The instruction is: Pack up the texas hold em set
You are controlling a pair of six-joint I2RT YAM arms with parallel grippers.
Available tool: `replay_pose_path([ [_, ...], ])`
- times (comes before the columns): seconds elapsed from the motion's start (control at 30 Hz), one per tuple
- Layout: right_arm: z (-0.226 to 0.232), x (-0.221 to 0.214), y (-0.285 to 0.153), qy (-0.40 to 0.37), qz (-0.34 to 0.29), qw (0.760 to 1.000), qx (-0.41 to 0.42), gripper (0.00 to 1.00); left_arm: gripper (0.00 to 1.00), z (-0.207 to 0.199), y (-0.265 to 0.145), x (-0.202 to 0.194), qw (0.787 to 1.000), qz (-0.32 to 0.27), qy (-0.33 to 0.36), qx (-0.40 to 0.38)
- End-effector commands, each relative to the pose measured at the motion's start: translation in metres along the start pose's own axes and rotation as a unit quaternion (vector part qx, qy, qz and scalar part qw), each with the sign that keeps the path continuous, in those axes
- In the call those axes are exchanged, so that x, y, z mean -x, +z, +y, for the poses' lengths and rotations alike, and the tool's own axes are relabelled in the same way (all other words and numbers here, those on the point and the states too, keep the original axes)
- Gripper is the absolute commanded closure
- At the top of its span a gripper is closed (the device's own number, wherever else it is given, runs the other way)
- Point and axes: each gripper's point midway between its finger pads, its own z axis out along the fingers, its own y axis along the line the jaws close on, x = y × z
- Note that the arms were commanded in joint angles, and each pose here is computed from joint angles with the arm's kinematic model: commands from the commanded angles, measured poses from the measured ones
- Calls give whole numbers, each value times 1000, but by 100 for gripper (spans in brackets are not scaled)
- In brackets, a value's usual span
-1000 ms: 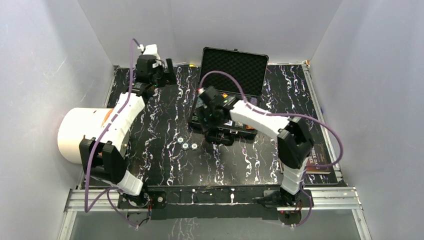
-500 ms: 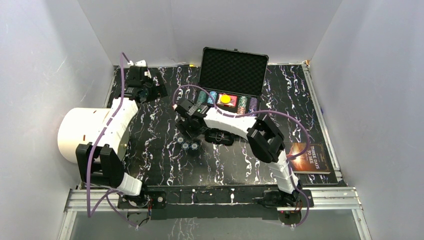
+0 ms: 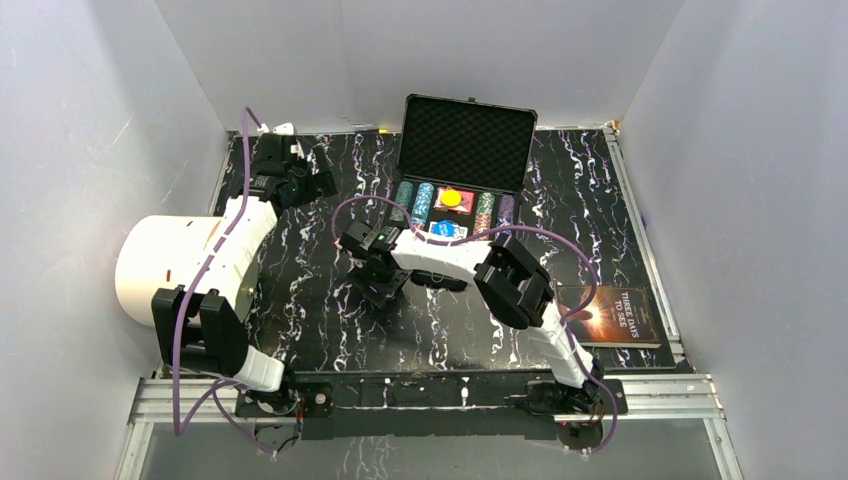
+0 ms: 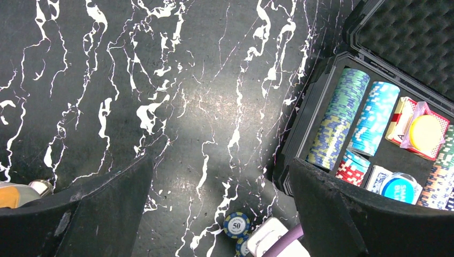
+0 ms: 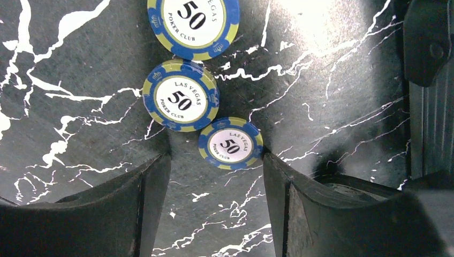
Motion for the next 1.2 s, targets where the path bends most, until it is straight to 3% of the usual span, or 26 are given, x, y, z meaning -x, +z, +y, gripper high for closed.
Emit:
replay_pose_path([
  [0.0, -8, -10, 5, -5, 28, 1000, -13, 28, 2, -2, -17, 10, 1000, -18, -9, -9],
  [0.4, -16, -10, 26, 8, 27, 999, -37, 32, 2, -4, -18, 13, 1000, -21, -6, -14],
  [0.6, -16, -13, 33, 16, 34, 999, -27, 40, 1, -3, -18, 12, 1000, -19, -6, -14],
  [0.83, -22, -12, 38, 26, 38, 998, -45, 39, 2, -4, -18, 13, 1000, -20, -6, -14],
  [1.07, -23, -15, 39, 29, 41, 998, -49, 54, 2, -3, -18, 13, 1000, -20, -6, -14],
  [1.17, -24, -12, 37, 34, 36, 997, -53, 55, 2, -3, -18, 13, 1000, -19, -6, -14],
])
